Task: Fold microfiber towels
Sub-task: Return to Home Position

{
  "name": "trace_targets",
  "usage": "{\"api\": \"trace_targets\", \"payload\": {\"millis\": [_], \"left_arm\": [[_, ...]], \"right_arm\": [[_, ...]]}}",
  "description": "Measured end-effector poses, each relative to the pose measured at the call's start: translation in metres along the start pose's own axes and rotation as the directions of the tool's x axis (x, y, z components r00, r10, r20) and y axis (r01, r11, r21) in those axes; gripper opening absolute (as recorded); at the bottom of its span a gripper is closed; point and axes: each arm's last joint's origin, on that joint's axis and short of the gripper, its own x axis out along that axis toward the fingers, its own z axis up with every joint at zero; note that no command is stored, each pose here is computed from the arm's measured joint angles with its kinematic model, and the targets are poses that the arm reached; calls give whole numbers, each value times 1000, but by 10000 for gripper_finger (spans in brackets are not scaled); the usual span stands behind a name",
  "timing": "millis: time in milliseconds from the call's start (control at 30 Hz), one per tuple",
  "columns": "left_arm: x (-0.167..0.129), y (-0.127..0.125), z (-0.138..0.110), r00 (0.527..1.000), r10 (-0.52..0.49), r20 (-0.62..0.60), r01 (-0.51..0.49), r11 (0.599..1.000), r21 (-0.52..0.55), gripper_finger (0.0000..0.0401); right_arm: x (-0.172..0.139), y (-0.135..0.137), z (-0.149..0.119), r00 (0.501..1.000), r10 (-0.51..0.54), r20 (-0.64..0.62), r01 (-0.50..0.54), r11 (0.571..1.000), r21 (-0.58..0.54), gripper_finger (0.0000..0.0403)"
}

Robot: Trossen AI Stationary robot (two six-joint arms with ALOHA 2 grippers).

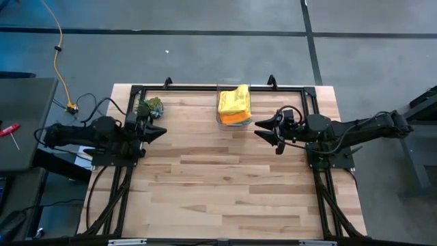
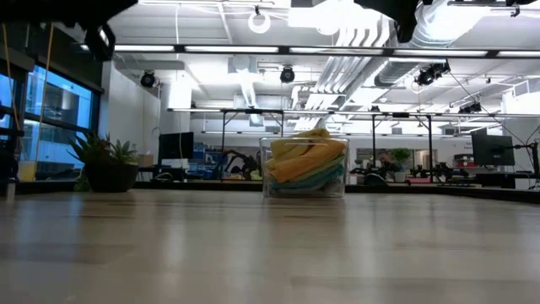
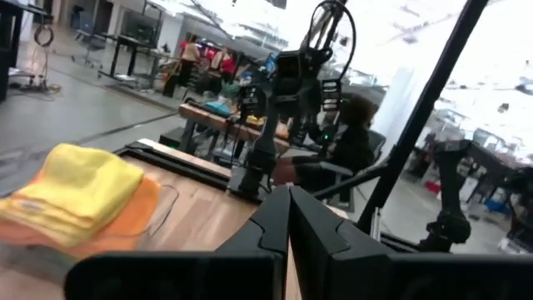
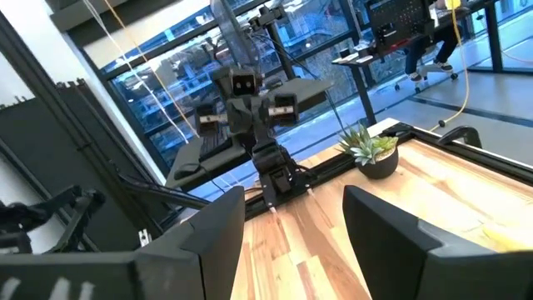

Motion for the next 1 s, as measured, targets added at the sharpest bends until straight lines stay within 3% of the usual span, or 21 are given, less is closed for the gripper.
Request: {"api": "trace_targets", "payload": {"millis": [267, 433, 500, 600, 767, 933, 1000], "left_arm": [[-16, 20, -40, 997, 9, 74, -5, 998, -57, 0], [-9, 27, -64, 998, -22, 61, 27, 996, -88, 0], [-9, 33, -77, 1000, 16, -13, -17, 995, -95, 0], [-9, 34, -76, 1000, 27, -16, -28, 996, -88, 0], [-9, 33, -76, 1000, -17, -19, 15, 995, -102, 0], [-7, 38, -82, 995, 71, -71, -79, 990, -117, 0], [-7, 38, -82, 994, 74, -79, -83, 990, -118, 0]], "right_arm": [[0, -1, -2, 1000, -12, -18, 12, 1000, 26, 197], [0, -1, -2, 1000, -12, -21, 13, 999, 48, 197], [0, -1, -2, 1000, -12, -24, 13, 997, 71, 194], [1, -2, -4, 999, -21, -44, 25, 996, 88, 181], [1, -4, -9, 995, -43, -94, 57, 986, 154, 131], [-3, -8, -21, 970, -34, -239, 87, 972, 216, 30], [-7, -10, -24, 956, -41, -289, 106, 972, 212, 9]]}}
